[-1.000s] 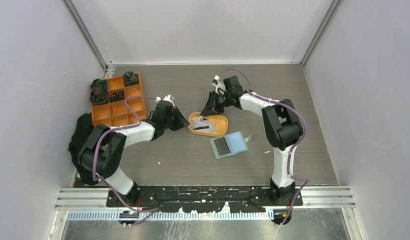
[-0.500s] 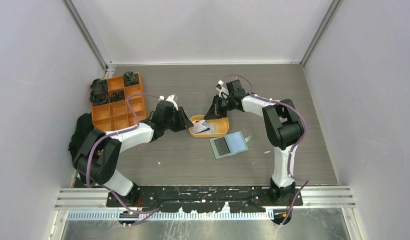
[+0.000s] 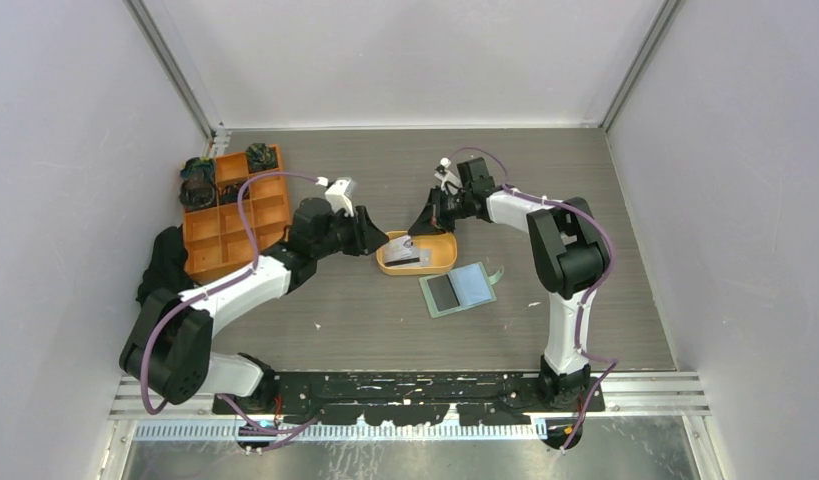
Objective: Put the credit cards into the card holder
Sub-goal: Pick up the credit card from the storage box.
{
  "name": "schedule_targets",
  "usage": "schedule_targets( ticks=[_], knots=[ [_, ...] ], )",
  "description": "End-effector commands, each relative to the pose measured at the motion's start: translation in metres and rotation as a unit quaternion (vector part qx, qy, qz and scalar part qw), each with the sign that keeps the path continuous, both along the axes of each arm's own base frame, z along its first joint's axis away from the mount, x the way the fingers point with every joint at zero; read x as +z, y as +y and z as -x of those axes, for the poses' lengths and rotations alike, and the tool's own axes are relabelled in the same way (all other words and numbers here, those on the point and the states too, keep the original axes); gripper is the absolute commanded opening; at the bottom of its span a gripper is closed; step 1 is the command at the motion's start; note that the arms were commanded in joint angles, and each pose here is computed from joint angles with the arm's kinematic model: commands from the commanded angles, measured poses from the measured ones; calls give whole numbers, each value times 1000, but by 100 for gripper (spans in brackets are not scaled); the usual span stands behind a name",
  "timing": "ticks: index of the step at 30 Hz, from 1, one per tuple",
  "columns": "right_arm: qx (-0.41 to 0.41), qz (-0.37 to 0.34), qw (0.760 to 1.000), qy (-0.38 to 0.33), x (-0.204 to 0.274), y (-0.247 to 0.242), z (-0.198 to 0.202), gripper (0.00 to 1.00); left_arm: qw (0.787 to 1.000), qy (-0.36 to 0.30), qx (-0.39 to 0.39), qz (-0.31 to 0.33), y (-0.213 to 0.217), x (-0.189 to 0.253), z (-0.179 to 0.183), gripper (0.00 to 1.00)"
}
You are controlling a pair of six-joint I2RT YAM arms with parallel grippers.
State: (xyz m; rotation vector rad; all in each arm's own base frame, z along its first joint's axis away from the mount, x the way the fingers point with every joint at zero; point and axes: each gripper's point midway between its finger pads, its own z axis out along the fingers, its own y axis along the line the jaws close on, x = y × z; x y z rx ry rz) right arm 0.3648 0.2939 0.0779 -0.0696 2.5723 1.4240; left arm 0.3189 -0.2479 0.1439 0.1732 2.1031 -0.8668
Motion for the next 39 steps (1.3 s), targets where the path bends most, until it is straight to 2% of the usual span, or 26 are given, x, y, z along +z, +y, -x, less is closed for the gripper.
schedule_targets(
  ticks=[1, 3, 6, 9, 14, 18, 21, 27, 29, 32, 39],
  knots=[
    [2, -31, 998, -52, 46, 0, -5, 1, 995, -72, -70, 28, -17, 17, 7, 42],
    [1, -30, 998, -52, 48, -1, -4, 1, 990, -113, -88, 16, -21, 18, 10, 43],
    [-1, -29, 998, -51, 51, -2, -4, 1, 971, -211, -103, -41, -24, 23, 14, 45],
    [-3, -28, 998, -47, 52, -2, -3, 1, 952, -273, -102, -93, -30, 23, 17, 53],
    [-3, -26, 999, -40, 50, -2, -2, 1, 943, -285, -79, -153, -38, 10, 13, 57],
    [-4, -25, 999, -34, 48, -2, -2, 1, 940, -287, -59, -173, -51, -1, 13, 60],
    [-4, -25, 999, -33, 47, -2, -2, 1, 938, -287, -45, -187, -63, -7, 11, 68],
    [-5, -23, 999, -30, 45, -2, -2, 1, 925, -279, 46, -255, -67, -13, -2, 80],
    [-4, -23, 999, -29, 45, -2, -2, 1, 920, -262, 81, -281, -62, -15, -9, 80],
    [-4, -24, 999, -29, 45, -2, -2, 1, 916, -240, 106, -304, -56, -22, -14, 74],
    [-4, -24, 999, -28, 44, -2, -2, 1, 912, -221, 110, -328, -57, -33, -18, 54]
  ],
)
